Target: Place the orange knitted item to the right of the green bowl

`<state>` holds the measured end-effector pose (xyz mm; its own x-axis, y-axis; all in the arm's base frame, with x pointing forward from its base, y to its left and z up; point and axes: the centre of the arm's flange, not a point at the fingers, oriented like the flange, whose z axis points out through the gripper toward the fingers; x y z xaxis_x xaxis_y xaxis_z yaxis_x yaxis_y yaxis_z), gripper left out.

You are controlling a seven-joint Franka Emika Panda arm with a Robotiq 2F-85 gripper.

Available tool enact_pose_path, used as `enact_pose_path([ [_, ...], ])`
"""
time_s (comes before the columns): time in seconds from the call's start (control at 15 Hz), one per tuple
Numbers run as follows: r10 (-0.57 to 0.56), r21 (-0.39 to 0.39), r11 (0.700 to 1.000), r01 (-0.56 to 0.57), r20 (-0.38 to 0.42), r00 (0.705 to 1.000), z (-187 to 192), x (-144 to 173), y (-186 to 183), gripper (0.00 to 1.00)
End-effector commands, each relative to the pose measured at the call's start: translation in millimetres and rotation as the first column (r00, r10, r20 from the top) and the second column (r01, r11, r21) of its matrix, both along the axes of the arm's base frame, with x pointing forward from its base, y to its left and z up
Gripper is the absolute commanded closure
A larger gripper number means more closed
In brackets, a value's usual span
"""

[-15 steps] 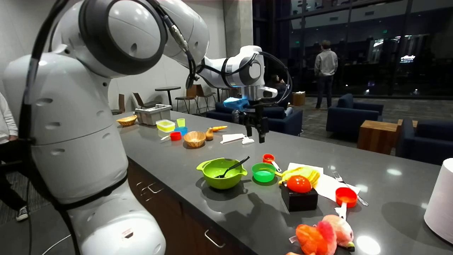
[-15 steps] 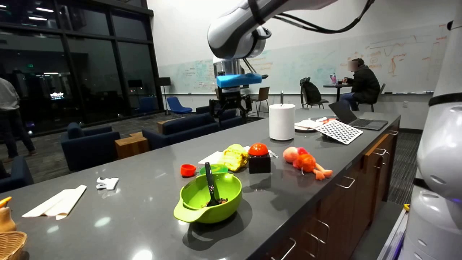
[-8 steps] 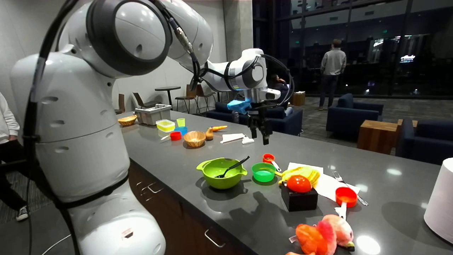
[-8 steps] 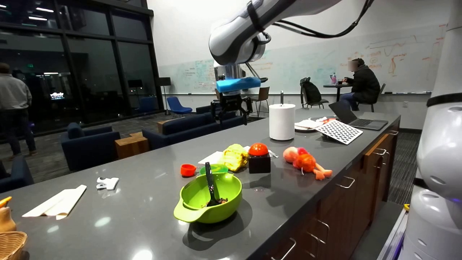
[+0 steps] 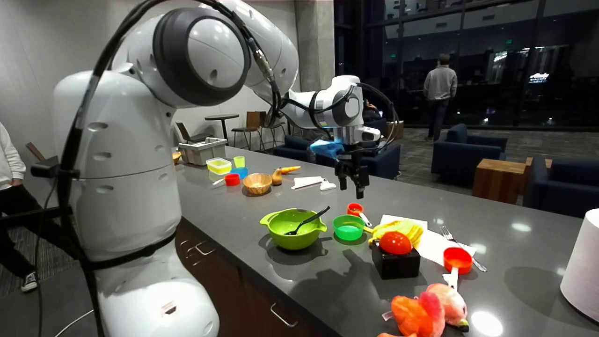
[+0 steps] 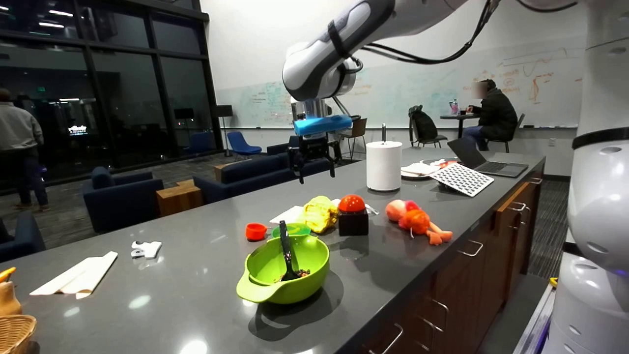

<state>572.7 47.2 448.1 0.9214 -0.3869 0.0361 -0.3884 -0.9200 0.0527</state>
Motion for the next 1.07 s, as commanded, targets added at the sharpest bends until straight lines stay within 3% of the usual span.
enact_pose_path([
  [0.0, 0.022, 0.029, 0.999, -0.020, -0.037, 0.999, -18, 43, -17, 0.00],
  [0.6, 0.014, 0.041, 0.999, -0.010, -0.094, 0.995, -58, 114, -61, 0.00],
  [0.67, 0.010, 0.028, 1.000, -0.008, -0.081, 0.997, -64, 90, -55, 0.00],
  [1.0, 0.008, 0.027, 1.000, -0.006, -0.086, 0.996, -67, 102, -59, 0.00],
])
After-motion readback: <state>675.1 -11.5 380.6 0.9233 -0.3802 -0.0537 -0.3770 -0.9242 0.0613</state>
